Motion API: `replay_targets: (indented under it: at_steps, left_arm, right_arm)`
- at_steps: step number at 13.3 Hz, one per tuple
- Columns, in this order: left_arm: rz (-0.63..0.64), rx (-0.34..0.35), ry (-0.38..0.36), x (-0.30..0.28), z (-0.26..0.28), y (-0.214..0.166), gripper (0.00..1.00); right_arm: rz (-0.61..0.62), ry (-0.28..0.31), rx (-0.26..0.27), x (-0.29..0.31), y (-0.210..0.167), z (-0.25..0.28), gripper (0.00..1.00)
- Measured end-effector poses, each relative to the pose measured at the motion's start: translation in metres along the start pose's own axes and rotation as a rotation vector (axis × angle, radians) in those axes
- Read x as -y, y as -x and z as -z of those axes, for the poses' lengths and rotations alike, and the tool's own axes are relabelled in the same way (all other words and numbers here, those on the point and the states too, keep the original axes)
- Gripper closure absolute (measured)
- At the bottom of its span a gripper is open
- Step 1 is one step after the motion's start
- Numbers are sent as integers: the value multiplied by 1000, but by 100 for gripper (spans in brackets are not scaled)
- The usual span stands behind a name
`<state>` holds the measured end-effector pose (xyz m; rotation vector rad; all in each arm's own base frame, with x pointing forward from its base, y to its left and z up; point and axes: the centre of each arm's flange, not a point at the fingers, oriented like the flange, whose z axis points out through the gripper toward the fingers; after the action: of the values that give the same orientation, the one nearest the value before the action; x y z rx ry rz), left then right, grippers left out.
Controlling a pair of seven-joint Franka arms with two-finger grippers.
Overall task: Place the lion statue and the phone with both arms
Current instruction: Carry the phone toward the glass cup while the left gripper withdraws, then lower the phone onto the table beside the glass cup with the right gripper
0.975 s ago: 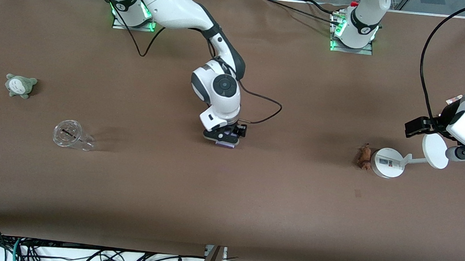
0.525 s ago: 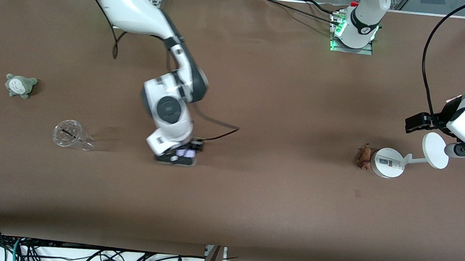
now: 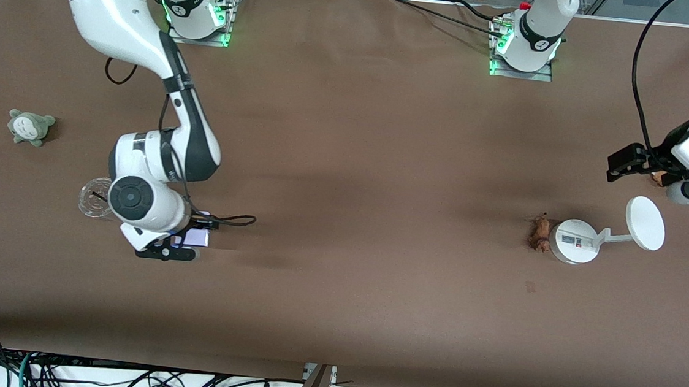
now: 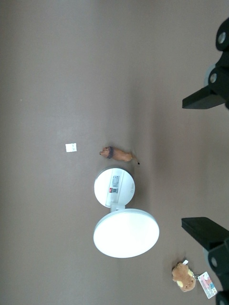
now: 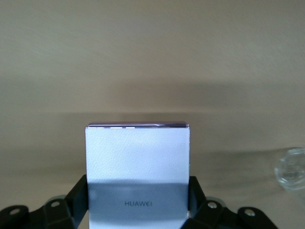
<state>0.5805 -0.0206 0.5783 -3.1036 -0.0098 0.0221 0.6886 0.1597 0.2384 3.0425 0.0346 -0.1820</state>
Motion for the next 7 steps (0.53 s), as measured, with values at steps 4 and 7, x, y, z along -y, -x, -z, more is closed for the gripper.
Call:
replay_targets:
  at_steps: [4,7]
  left_arm:
    - [-8,4,0,-4,-3,5,0]
    - [-12,3,0,-6,-3,5,0]
  right_arm:
    - [4,5,48,-18,7,-23,16]
    - [8,5,66,-28,11,-37,16]
